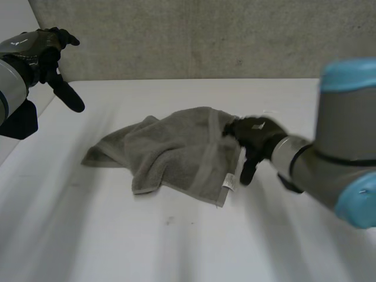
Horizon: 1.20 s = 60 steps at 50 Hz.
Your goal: Fold the laundry
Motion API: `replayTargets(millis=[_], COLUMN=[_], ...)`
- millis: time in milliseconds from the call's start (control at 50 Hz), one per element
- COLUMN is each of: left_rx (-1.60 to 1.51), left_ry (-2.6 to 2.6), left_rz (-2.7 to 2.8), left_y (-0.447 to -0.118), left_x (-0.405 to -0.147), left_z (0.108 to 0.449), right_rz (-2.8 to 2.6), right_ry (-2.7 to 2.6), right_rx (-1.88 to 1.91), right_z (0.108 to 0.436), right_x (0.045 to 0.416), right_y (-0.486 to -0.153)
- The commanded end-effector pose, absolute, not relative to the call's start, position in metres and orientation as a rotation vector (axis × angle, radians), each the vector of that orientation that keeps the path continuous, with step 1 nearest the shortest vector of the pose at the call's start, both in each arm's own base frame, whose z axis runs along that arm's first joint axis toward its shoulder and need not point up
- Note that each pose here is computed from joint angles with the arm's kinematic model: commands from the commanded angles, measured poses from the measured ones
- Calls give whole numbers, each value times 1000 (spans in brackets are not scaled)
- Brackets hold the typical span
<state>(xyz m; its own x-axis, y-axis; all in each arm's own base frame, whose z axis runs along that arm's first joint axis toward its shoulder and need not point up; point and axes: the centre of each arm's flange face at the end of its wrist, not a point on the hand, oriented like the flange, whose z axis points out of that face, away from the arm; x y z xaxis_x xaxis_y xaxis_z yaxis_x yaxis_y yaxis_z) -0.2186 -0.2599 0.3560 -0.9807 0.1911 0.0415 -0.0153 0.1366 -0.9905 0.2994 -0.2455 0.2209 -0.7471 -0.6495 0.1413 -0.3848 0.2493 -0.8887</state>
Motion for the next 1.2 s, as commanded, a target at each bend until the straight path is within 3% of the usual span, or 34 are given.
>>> replayTargets(millis=[20,500,880,1020,1200], left_rx=[-174,-175,-179,-184,-185], left_ry=[-2242,-2241,-2241,-2246,-2246], left_rz=[1962,1961,1958,1951,1950], left_y=[-260,-262,-261,-261,-260], left_x=[-218,-220,-221,-221,-222], left_z=[356,353,352,350,350], right_rz=[-1376,-1412,-1587,-1601,-1441], right_ry=[2269,2220,2198,2197,2269], right_rx=[-851,-856,-851,-840,-891], right_z=[145,115,111,114,143], right_x=[327,337,339,339,330], right_y=[-246,-243,-258,-260,-240])
